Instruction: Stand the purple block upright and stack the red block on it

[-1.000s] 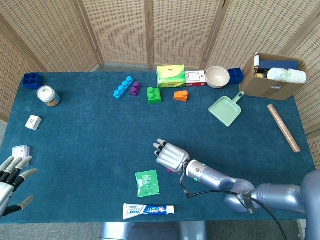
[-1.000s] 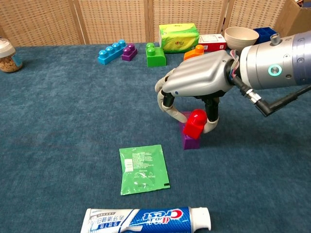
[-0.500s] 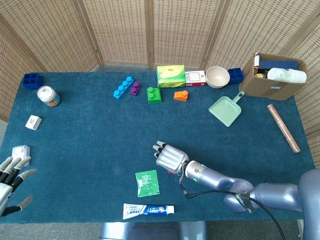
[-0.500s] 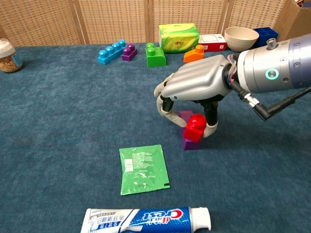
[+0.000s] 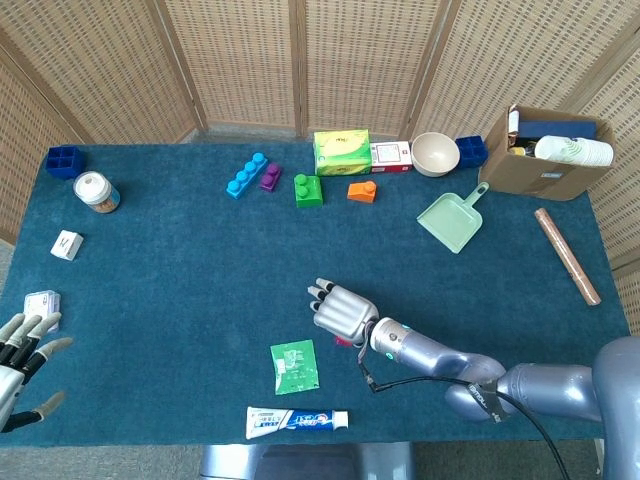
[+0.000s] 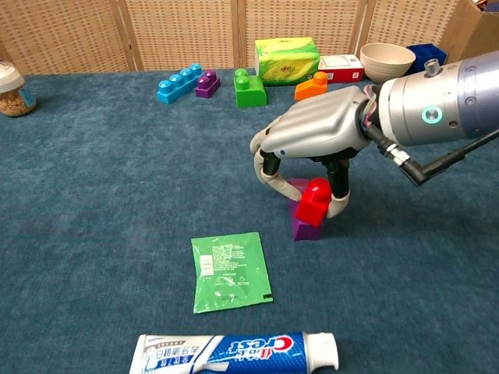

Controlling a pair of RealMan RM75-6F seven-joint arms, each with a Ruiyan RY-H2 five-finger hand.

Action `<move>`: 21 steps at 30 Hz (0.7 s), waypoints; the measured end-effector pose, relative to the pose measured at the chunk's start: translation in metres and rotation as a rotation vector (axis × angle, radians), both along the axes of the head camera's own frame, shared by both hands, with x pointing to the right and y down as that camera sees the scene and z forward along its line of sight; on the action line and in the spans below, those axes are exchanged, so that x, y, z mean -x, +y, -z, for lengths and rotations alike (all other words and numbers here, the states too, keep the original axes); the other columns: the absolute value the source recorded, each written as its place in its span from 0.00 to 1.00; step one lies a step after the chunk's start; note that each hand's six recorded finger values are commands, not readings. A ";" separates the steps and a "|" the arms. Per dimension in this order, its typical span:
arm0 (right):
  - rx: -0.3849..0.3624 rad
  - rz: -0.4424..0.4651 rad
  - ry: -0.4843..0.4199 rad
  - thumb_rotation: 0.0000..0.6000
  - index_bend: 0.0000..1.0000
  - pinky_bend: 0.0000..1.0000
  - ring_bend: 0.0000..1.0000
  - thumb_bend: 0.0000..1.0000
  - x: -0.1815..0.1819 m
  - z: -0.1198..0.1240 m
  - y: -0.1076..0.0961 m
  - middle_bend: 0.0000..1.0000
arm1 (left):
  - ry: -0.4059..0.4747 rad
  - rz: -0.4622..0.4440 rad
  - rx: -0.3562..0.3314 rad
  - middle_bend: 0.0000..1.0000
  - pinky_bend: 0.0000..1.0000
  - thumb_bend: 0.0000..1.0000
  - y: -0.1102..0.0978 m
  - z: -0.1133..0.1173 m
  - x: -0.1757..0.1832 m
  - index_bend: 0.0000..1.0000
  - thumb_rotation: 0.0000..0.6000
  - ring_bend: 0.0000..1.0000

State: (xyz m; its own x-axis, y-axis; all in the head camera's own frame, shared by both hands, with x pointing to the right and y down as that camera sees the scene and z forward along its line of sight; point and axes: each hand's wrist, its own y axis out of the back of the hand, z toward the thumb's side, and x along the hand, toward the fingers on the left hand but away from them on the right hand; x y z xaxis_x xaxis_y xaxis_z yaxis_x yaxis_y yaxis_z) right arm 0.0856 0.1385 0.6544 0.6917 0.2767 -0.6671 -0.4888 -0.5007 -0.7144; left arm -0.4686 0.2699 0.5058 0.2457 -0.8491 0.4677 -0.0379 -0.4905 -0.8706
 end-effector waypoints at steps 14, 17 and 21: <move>0.009 -0.012 0.027 0.97 0.59 0.10 0.05 0.14 -0.004 -0.005 -0.002 0.27 | 0.003 0.001 0.003 0.01 0.00 0.29 0.000 -0.001 0.001 0.23 1.00 0.00; 0.004 -0.015 0.033 0.79 0.47 0.09 0.04 0.14 -0.005 -0.004 -0.003 0.25 | 0.004 0.002 -0.001 0.01 0.00 0.29 0.000 -0.001 0.001 0.23 1.00 0.00; -0.004 -0.018 0.034 0.64 0.37 0.09 0.03 0.14 -0.007 0.000 -0.005 0.22 | 0.007 -0.004 -0.003 0.01 0.00 0.29 -0.001 0.000 0.000 0.23 1.00 0.00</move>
State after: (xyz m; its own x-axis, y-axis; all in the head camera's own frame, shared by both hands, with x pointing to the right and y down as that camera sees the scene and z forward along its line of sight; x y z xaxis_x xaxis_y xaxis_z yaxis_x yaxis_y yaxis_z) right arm 0.0923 0.1337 0.6541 0.6635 0.2918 -0.6889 -0.5037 -0.5067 -0.6997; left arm -0.4684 0.2689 0.5060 0.2523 -0.8496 0.4631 -0.0425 -0.4879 -0.8719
